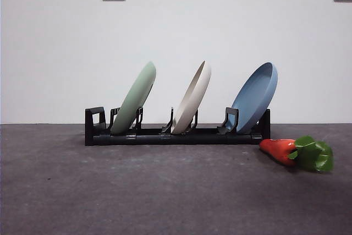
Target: Take the green plate from the plate rack,put the plate on the table,take the carrot from the table,put the carrot in the plate
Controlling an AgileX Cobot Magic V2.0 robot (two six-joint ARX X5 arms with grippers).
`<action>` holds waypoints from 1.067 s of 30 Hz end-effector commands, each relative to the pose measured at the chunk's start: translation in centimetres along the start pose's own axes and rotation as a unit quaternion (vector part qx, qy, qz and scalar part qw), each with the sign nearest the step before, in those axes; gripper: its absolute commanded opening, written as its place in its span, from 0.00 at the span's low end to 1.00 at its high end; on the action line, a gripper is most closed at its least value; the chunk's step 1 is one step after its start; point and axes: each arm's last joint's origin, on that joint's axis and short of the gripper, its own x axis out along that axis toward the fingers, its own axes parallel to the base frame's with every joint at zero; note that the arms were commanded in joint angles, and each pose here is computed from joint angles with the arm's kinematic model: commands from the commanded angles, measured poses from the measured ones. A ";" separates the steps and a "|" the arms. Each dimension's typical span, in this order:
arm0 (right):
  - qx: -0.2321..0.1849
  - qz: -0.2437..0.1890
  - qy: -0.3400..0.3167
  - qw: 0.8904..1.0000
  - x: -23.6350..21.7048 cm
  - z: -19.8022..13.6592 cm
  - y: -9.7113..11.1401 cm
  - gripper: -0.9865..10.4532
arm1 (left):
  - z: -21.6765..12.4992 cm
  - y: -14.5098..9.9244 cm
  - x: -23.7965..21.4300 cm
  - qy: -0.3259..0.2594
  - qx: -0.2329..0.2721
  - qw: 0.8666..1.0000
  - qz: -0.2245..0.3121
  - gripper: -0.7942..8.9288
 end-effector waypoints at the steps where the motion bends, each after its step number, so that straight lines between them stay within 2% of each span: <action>1: 0.037 0.003 -0.007 0.999 0.1 -0.1 0.0 0.09 | 0.1 -0.1 0.0 -0.002 -0.044 0.999 -0.021 0.08; 4: 0.044 0.008 -0.019 0.999 -0.1 0.6 0.2 0.08 | 0.9 -0.3 -0.3 -0.009 -0.069 0.997 -0.040 0.07; 8: 0.077 0.018 -0.047 0.996 -0.8 2.6 0.7 0.08 | 2.8 -0.5 -1.1 -0.023 -0.091 0.994 -0.053 0.07; 12: 0.073 0.028 -0.074 0.994 -1.8 5.2 1.5 0.08 | 5.1 -0.8 -2.2 -0.039 -0.093 0.993 -0.068 0.07; 16: 0.065 0.046 -0.064 0.995 -2.6 7.9 2.4 0.08 | 7.3 -1.2 -3.2 -0.038 -0.091 0.990 -0.096 0.07; 21: 0.032 0.071 0.005 0.997 -3.0 11.4 3.5 0.08 | 10.4 -1.7 -4.2 -0.015 -0.086 0.987 -0.136 0.07; 25: -0.006 0.097 0.081 0.992 -2.9 13.8 4.4 0.08 | 12.7 -2.1 -4.6 0.015 -0.062 0.984 -0.169 0.07; 29: -0.047 0.131 0.156 0.978 -2.7 15.8 5.0 0.08 | 14.4 -2.4 -4.6 0.062 -0.042 0.975 -0.211 0.07; 32: -0.071 0.161 0.207 0.963 -2.5 17.0 5.5 0.08 | 15.5 -2.7 -4.5 0.103 -0.028 0.966 -0.238 0.07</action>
